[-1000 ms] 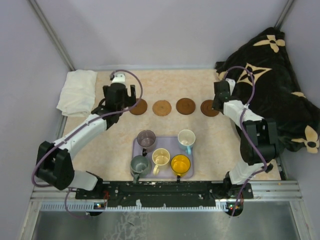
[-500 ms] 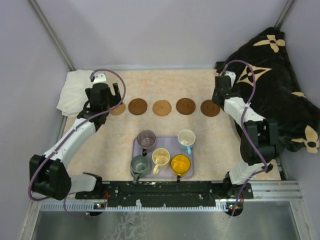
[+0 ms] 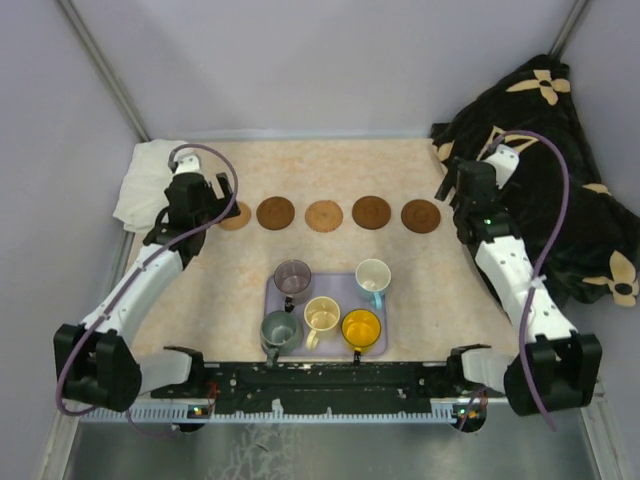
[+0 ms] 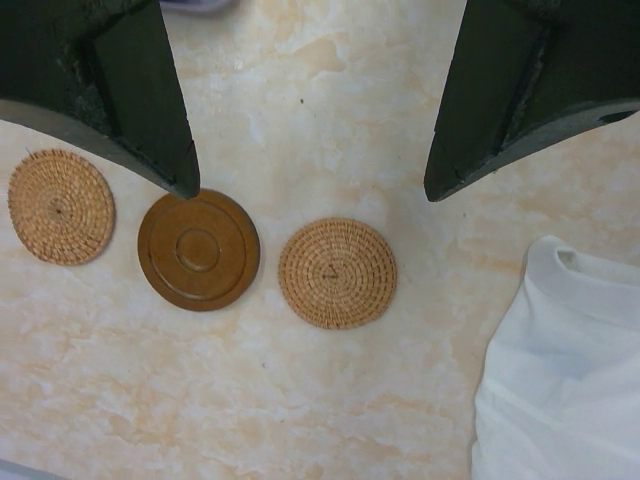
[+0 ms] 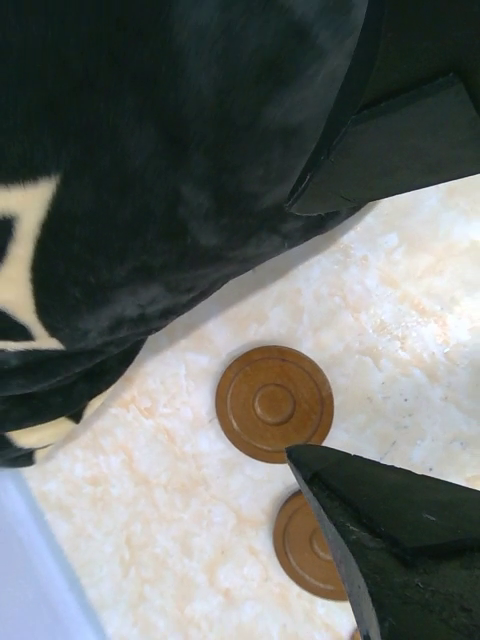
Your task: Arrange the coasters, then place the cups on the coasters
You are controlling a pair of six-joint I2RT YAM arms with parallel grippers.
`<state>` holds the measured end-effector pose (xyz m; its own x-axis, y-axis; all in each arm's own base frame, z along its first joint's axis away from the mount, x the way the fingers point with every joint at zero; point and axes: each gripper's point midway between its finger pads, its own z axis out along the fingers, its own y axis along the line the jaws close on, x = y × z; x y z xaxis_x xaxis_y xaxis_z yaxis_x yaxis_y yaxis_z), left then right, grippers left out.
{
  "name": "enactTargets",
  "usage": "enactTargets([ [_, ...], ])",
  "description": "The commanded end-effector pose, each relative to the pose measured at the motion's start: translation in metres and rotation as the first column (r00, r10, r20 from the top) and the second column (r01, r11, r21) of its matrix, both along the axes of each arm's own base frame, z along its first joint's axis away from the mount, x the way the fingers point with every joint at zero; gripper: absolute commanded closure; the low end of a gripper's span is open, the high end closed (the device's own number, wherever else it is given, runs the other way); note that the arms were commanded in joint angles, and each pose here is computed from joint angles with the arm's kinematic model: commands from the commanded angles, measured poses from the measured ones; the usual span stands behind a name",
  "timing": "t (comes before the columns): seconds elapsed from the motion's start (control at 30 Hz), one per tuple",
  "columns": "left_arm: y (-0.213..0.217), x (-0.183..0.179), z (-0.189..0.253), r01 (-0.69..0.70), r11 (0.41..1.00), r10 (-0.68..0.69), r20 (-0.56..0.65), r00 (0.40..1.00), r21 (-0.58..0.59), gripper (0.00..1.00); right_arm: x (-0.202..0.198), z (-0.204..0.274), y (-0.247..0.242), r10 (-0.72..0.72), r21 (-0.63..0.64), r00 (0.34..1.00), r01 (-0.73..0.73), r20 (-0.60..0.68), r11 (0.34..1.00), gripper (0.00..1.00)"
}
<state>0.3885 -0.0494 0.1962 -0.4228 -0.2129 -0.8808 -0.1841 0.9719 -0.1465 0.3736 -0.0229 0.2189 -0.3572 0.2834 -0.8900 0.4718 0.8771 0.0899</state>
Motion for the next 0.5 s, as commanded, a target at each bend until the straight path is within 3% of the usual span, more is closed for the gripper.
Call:
enactTargets([
  [0.0, -0.001, -0.025, 0.019, 0.012, 0.997, -0.006, 0.075, 0.997, -0.074, 0.01, -0.028, 0.024, -0.006, -0.012, 0.014, 0.997, 0.011, 0.074, 1.0, 0.01],
  [0.23, -0.007, -0.052, 0.025, 0.07, 0.993, -0.064, 0.059, 0.996, -0.1, 0.01, -0.07, -0.002, 0.024, 0.132, 0.14, 0.991, -0.132, 0.007, 0.981, 0.01],
  [0.47, -0.004, -0.068, 0.041, 0.063, 0.99, -0.052, 0.091, 0.995, -0.129, 0.01, -0.111, 0.016, 0.052, 0.248, 0.121, 0.968, -0.242, -0.041, 0.963, 0.08],
])
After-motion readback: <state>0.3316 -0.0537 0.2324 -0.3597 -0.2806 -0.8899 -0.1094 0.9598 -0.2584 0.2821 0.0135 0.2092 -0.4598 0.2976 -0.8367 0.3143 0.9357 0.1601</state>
